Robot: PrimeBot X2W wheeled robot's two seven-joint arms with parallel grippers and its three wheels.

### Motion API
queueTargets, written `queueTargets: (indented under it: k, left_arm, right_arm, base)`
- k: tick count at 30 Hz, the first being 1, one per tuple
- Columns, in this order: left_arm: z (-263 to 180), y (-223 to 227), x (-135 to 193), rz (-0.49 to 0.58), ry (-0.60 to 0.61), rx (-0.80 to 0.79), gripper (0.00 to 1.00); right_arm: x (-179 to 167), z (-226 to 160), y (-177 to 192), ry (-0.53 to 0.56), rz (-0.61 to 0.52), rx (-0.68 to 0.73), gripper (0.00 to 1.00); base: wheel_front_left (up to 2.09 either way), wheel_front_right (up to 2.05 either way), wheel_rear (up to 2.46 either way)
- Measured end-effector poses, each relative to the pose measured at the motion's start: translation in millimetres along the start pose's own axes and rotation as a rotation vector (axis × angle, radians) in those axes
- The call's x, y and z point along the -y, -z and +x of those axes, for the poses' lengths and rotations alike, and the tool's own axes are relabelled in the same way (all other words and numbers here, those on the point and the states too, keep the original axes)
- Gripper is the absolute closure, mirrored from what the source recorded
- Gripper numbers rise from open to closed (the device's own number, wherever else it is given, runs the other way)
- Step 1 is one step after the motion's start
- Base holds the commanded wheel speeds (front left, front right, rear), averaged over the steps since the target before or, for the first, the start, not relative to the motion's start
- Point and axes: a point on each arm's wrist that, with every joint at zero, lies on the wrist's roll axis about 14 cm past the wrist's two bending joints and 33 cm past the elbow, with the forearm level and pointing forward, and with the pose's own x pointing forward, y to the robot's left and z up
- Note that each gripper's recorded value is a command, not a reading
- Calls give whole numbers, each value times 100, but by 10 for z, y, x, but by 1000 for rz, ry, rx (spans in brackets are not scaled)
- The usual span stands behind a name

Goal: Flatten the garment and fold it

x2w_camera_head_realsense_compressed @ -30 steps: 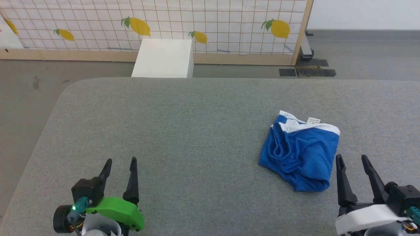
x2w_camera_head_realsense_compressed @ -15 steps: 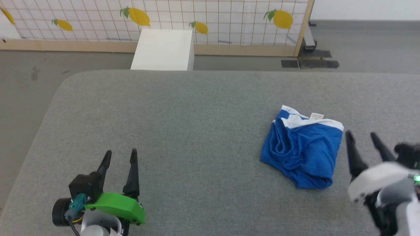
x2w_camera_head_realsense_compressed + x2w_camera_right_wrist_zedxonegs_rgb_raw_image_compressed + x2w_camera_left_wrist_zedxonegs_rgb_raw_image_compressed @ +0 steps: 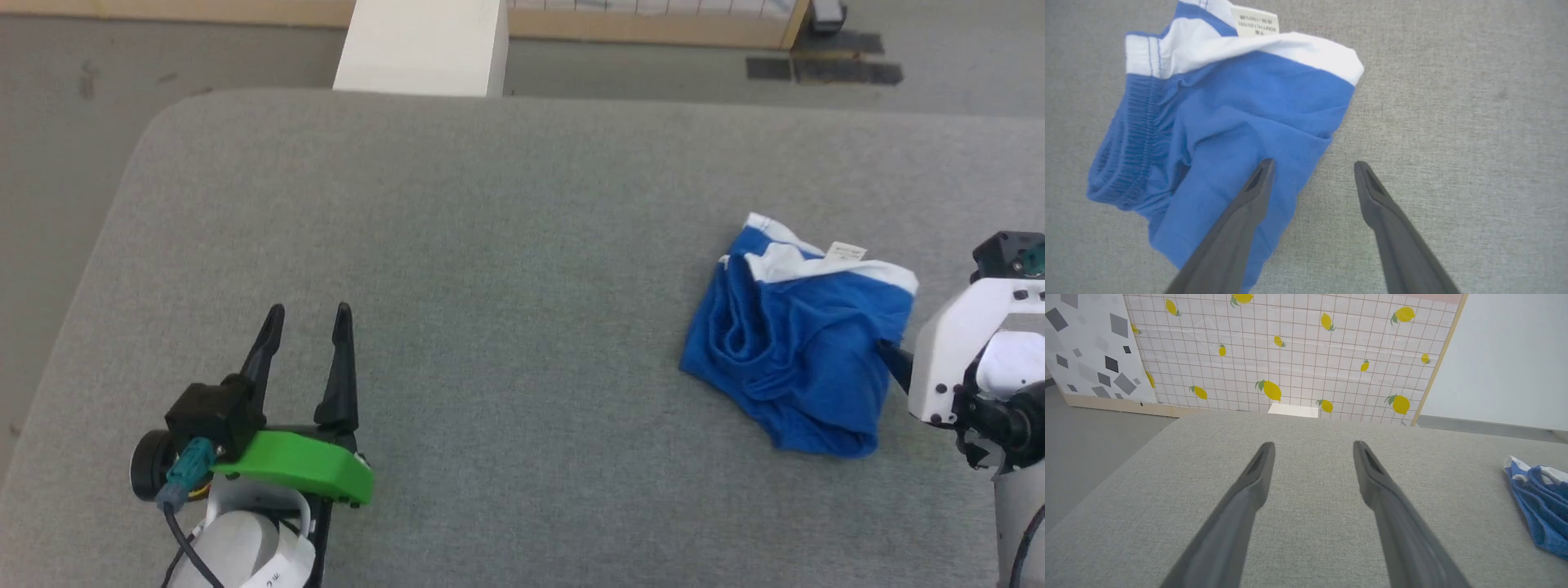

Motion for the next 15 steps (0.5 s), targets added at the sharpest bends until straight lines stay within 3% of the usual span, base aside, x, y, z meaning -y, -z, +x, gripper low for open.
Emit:
queueTargets:
  k: [8,15]
  left_arm:
    - [111,176,-125,7,-35,-36,0]
    - [105,275,-204,11,-55,-62,0]
  right_arm:
    - [-164,358,299,-28,-25,-150,0]
    - [-265,491,315,-48,-57,-166,0]
  base:
    - [0,0,0]
    - [0,0,0]
